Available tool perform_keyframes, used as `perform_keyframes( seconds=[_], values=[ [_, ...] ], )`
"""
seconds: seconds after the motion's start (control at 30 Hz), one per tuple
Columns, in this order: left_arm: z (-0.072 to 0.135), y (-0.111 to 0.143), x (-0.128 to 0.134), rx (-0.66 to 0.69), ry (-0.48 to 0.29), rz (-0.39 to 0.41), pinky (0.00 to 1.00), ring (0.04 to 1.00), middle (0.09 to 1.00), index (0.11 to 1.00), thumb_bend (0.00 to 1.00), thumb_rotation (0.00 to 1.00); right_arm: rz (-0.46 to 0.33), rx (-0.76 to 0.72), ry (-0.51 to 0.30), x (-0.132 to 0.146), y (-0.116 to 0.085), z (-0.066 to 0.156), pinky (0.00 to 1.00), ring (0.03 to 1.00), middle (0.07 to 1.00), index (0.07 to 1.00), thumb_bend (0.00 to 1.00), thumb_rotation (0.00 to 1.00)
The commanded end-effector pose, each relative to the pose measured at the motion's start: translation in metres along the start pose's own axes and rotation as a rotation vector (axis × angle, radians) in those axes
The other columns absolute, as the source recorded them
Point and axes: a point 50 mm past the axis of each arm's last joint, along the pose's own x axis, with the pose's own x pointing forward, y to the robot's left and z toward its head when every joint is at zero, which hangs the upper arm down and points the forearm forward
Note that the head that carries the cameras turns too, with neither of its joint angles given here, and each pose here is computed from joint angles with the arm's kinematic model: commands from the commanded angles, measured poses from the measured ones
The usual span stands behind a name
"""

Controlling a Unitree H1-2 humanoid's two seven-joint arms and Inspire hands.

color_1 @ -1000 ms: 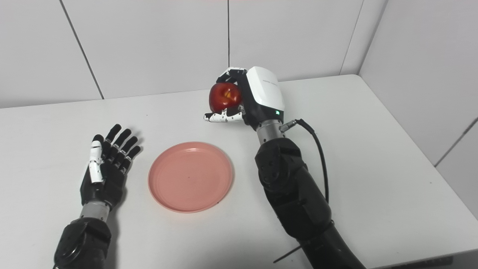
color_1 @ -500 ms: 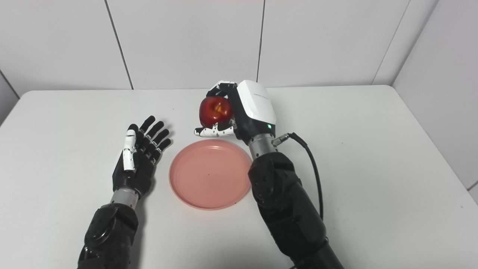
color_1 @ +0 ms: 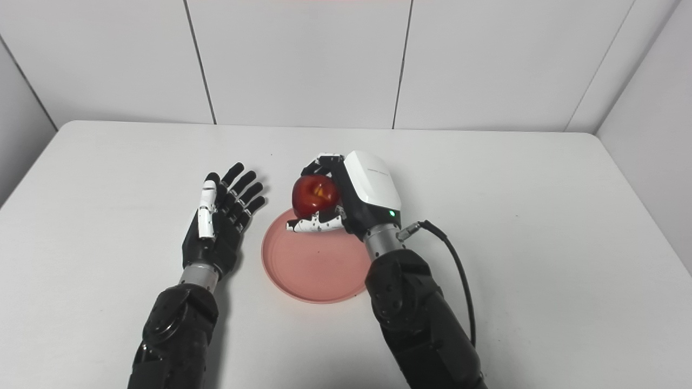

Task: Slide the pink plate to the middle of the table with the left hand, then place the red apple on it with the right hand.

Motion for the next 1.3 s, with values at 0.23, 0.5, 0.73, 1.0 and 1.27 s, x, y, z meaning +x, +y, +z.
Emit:
perform_keyframes(
  seconds=[0.23, 0.5, 0.73, 1.0, 1.27],
  values=[
    [-0.005, 0.005, 0.003, 0.007, 0.051, 0.045, 0.86, 0.855, 0.861, 0.846, 0.38, 1.00, -0.011, -0.006, -0.082, -0.002, -0.003, 0.012, 0.23, 0.321, 0.422, 0.486, 0.52, 0.13],
    [-0.002, 0.004, 0.003, 0.011, 0.047, 0.050, 0.84, 0.847, 0.856, 0.843, 0.38, 1.00, 0.028, -0.010, -0.071, -0.006, 0.003, 0.009, 0.20, 0.291, 0.399, 0.486, 0.52, 0.13],
    [-0.002, 0.003, 0.004, 0.008, 0.045, 0.053, 0.84, 0.845, 0.855, 0.841, 0.38, 1.00, 0.065, -0.017, -0.052, -0.009, 0.010, 0.003, 0.23, 0.314, 0.414, 0.486, 0.52, 0.13],
    [-0.001, 0.001, 0.003, 0.003, 0.045, 0.056, 0.84, 0.842, 0.853, 0.839, 0.38, 1.00, 0.087, -0.037, -0.032, -0.009, 0.016, -0.004, 0.20, 0.296, 0.406, 0.486, 0.52, 0.13],
    [-0.001, 0.000, 0.003, -0.002, 0.045, 0.054, 0.84, 0.843, 0.854, 0.840, 0.38, 1.00, 0.087, -0.046, -0.020, -0.009, 0.018, -0.009, 0.22, 0.314, 0.418, 0.486, 0.52, 0.13]
  ],
)
